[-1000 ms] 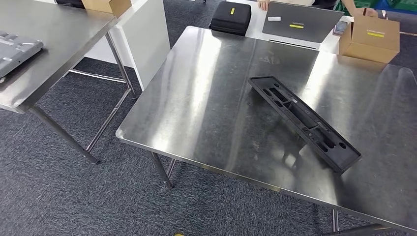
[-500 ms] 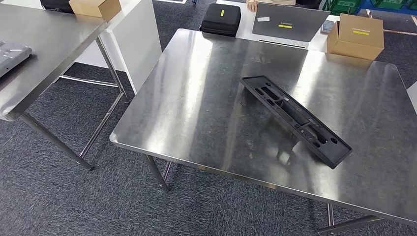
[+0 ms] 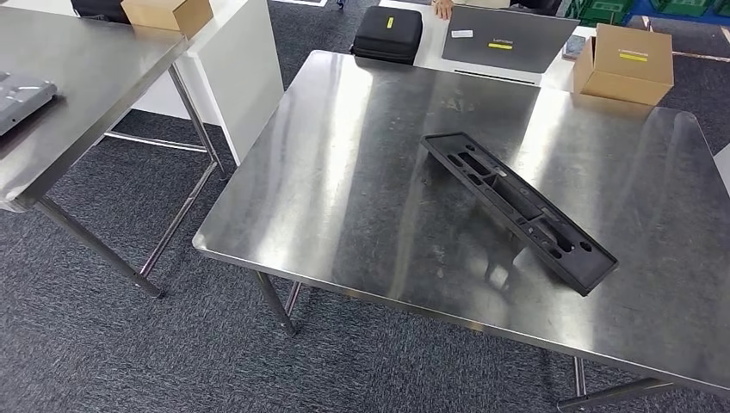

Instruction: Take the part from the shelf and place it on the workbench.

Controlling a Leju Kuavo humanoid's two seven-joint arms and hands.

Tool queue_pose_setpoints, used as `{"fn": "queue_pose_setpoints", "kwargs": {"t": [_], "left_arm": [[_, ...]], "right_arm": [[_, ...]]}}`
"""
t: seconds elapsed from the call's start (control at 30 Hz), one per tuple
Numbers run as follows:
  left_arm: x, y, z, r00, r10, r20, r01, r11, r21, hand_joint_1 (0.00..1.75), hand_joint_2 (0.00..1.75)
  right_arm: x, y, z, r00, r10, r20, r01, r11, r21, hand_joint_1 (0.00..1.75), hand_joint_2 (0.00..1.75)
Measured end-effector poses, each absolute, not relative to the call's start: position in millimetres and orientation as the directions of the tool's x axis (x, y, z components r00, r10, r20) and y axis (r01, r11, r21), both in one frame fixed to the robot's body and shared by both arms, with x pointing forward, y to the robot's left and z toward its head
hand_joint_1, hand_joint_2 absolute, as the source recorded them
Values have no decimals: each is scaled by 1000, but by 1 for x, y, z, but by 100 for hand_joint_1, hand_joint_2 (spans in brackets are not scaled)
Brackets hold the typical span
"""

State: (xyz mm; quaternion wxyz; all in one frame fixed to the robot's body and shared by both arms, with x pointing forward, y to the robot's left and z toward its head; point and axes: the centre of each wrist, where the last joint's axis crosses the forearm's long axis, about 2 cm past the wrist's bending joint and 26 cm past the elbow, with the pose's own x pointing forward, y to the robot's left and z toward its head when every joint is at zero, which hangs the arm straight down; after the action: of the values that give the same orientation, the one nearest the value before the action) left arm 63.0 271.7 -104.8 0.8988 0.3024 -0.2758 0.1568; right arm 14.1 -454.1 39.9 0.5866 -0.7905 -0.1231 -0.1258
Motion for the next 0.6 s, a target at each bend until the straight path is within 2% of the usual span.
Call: {"fn": "queue_pose_setpoints", "kwargs": {"t": [0.13, 0.23, 0.47, 0.6], "left_arm": [[93, 215, -93, 696, -12, 718, -426, 798, 426, 0, 0], [111, 183, -82, 651, -23, 759, -412, 829, 379, 0, 0], [117, 170, -79, 738, 91, 669, -375, 879, 295, 0, 0], [117, 169, -79, 770, 138, 623, -357, 902, 241, 0, 0]], "right_arm": [[22, -426, 5, 944, -116, 310, 297, -112, -948, 0, 0], [30, -398, -34, 940, -170, 295, 312, 84, -946, 0, 0], [42, -327, -93, 972, -71, 223, 225, 545, -808, 0, 0], [48, -300, -101, 979, -47, 198, 176, 680, -712, 0, 0]]}}
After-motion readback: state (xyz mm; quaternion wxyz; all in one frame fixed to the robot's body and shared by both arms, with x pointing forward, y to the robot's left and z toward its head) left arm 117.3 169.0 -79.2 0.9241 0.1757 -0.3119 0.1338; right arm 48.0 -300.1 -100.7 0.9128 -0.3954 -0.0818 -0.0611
